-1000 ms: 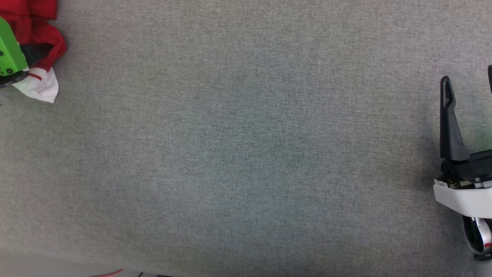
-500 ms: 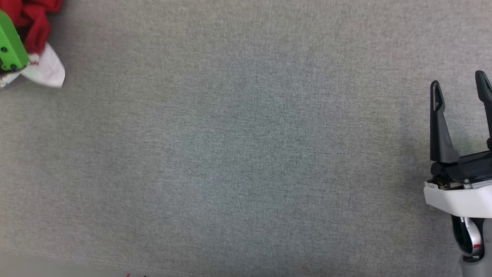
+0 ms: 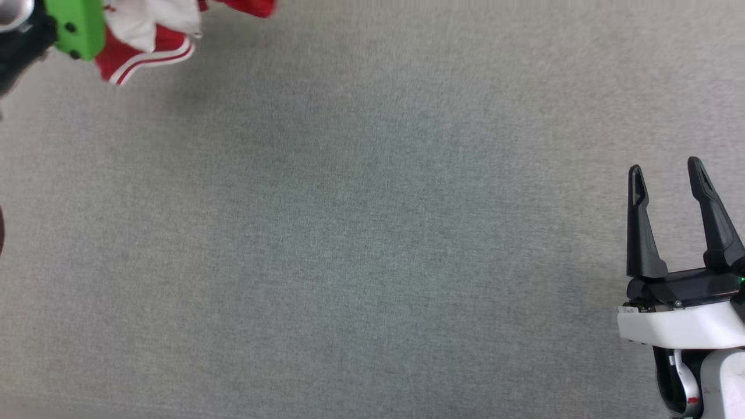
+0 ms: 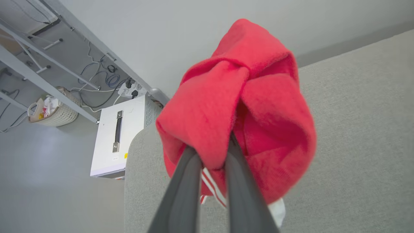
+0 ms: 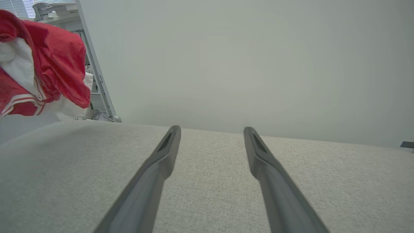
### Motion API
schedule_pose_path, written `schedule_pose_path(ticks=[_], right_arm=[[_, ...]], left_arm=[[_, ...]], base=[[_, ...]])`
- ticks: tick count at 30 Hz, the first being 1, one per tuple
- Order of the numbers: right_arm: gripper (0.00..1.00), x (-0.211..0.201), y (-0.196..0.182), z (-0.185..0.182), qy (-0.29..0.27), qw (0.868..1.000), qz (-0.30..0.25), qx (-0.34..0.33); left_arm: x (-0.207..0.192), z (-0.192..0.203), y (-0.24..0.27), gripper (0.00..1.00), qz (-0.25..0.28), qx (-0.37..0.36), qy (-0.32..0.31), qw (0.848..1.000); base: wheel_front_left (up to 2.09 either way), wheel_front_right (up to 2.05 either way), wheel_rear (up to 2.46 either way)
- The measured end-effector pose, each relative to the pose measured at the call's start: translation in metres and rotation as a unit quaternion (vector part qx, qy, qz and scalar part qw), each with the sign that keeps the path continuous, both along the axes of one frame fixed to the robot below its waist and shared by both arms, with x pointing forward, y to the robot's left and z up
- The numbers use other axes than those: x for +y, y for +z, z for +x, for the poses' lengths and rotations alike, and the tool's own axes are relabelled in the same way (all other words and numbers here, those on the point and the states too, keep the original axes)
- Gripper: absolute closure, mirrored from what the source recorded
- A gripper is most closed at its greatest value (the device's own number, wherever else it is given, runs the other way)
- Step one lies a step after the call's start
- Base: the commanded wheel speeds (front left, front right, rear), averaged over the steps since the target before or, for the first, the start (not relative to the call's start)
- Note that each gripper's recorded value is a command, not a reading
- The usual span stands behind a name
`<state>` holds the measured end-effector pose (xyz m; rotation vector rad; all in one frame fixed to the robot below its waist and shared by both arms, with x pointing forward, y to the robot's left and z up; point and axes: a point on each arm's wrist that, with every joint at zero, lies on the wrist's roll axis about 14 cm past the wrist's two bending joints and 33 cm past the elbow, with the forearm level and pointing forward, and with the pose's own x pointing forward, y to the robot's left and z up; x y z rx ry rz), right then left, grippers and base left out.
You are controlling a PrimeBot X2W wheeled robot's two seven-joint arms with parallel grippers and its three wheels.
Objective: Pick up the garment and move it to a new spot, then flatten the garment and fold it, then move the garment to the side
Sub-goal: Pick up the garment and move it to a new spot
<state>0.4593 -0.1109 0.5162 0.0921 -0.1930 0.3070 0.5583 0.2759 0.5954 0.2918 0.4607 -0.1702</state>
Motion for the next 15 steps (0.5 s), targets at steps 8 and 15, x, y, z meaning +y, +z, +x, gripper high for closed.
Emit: schedule_pose_path(ticks=[8, 15], right_arm=[[0.00, -0.020, 0.030, -0.018, -0.038, 0.999, 0.010, -0.028], [0.00, -0.050, 0.039, -0.034, -0.086, 0.996, 0.008, -0.033]], left_arm=[[-0.100, 0.002, 0.045, 1.00, 0.022, -0.040, -0.134, 0.990], [-0.222, -0.012, 0.028, 1.00, 0.029, -0.026, -0.289, 0.957]], base=[[0.00, 0.00, 0.00], [0.00, 0.00, 0.00]])
